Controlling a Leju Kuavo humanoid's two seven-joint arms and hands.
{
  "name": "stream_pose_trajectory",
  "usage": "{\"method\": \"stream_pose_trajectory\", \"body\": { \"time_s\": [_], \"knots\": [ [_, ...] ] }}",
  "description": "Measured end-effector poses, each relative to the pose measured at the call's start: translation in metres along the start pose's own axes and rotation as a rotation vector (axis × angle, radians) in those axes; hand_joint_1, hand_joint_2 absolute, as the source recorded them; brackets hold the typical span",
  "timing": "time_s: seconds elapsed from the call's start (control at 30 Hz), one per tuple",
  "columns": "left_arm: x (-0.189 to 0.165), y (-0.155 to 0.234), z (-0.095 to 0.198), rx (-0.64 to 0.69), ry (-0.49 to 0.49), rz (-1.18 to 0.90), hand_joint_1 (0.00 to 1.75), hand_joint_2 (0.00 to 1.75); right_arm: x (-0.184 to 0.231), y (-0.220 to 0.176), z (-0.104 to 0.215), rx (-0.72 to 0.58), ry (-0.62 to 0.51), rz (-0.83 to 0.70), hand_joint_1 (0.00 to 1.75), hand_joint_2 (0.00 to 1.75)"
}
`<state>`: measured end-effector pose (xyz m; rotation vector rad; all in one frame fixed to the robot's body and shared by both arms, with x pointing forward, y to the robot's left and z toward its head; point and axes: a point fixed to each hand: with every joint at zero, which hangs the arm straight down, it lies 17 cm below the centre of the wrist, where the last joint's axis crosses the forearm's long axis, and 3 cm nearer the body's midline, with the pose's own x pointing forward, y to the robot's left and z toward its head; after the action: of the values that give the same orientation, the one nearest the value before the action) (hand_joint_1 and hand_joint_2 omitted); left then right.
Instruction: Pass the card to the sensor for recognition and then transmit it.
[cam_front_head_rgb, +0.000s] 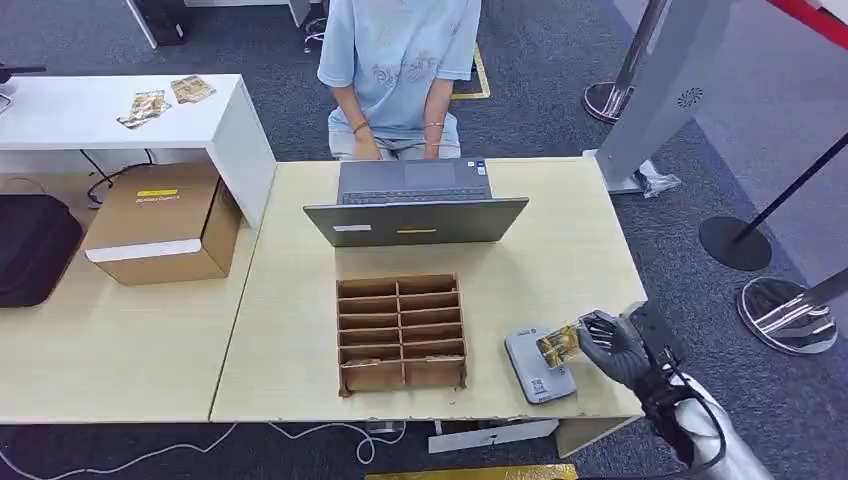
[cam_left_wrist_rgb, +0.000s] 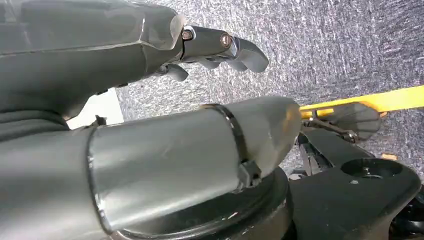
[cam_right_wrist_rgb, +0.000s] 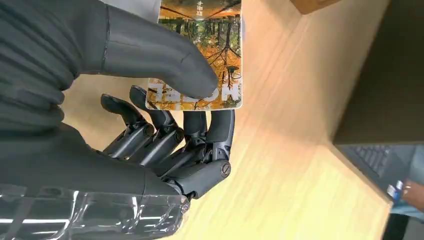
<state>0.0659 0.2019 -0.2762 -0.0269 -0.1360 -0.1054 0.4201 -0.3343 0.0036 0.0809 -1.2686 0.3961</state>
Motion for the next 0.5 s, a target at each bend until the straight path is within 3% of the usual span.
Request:
{"method": "stream_pose_trajectory", "body": {
  "time_s": [0.5],
  "knots": [
    [-0.001,0.0,0.0,0.0,0.002,-0.014,0.0,0.0,-0.033,0.017,0.008,-0.02,0.06,-0.038,1.75,1.75]
  ]
}}
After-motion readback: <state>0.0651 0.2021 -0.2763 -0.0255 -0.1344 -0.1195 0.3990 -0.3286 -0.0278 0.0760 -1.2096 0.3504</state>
